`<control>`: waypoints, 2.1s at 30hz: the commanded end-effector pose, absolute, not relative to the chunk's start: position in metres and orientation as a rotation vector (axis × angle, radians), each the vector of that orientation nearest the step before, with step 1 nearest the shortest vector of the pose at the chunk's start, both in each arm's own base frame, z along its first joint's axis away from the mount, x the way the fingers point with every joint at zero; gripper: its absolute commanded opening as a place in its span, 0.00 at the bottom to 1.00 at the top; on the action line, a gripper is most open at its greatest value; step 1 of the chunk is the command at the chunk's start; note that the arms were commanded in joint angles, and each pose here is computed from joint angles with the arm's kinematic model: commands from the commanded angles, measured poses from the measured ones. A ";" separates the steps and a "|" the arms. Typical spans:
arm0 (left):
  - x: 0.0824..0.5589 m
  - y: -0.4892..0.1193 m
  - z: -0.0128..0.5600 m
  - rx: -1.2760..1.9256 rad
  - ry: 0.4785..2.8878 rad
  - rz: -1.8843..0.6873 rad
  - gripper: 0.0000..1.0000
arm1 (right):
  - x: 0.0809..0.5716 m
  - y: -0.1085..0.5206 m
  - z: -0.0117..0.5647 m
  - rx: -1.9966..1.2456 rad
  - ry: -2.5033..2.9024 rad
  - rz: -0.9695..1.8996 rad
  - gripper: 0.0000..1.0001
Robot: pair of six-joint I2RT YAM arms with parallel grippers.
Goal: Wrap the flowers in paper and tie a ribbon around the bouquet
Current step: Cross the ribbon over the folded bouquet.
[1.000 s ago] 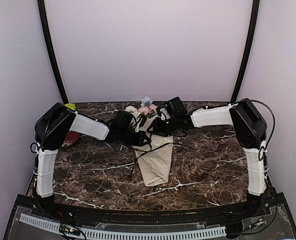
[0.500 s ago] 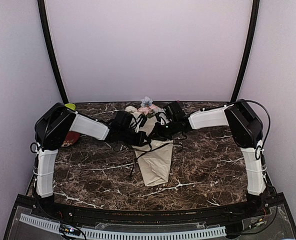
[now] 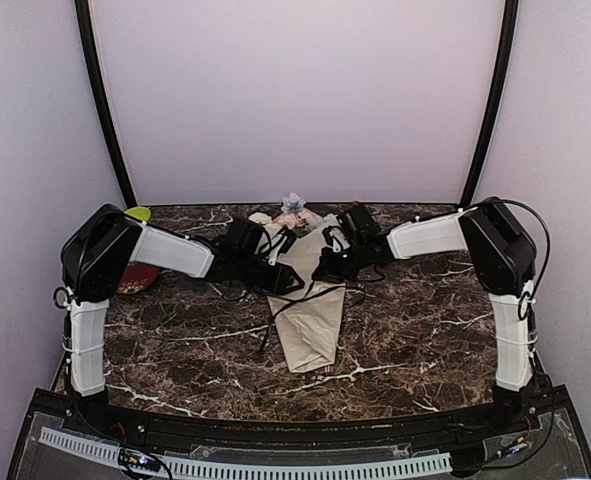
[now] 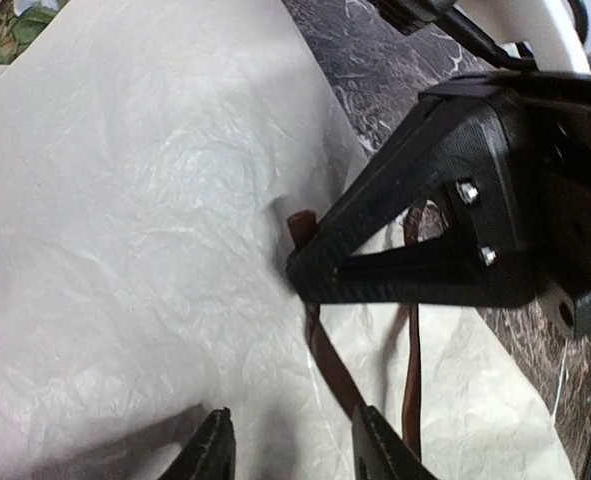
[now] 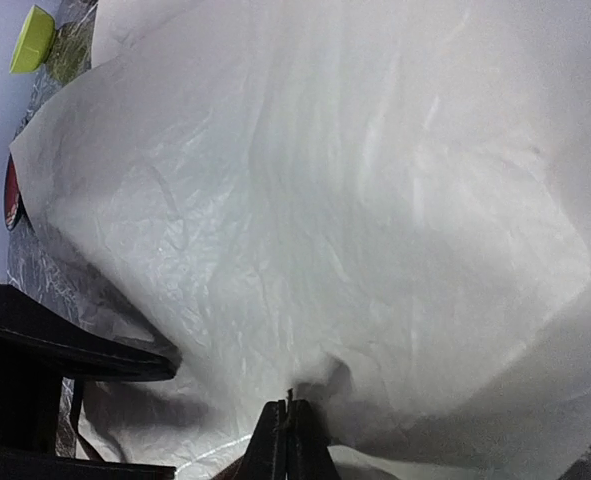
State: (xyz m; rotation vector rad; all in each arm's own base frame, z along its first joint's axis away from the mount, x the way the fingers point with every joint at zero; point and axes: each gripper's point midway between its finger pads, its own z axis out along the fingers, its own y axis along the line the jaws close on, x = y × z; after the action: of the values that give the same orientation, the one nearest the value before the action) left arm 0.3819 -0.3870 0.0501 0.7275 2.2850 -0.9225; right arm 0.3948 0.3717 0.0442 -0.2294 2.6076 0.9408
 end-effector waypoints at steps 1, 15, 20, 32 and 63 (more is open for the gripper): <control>0.353 -0.385 0.074 0.974 2.182 -0.871 0.45 | 0.391 0.361 0.058 -0.253 2.577 0.899 0.00; 0.330 -0.390 0.049 1.435 2.086 -0.595 0.56 | 0.378 0.361 0.058 -0.293 2.599 0.930 0.00; 0.330 -0.387 0.043 1.461 2.076 -0.537 0.50 | 0.369 0.357 0.057 -0.320 2.617 0.928 0.00; 0.331 -0.390 0.037 1.485 2.053 -0.474 0.05 | 0.356 0.358 0.057 -0.382 2.639 0.962 0.00; 0.332 -0.408 0.123 1.287 1.800 -0.715 0.00 | 0.329 0.352 0.051 -0.548 2.712 0.975 0.22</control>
State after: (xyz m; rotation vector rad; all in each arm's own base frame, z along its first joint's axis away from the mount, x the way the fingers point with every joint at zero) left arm 0.3374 -0.4072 0.0899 1.3150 1.8765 -0.6392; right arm 0.3310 0.3524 0.0369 -0.5289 2.7355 0.9870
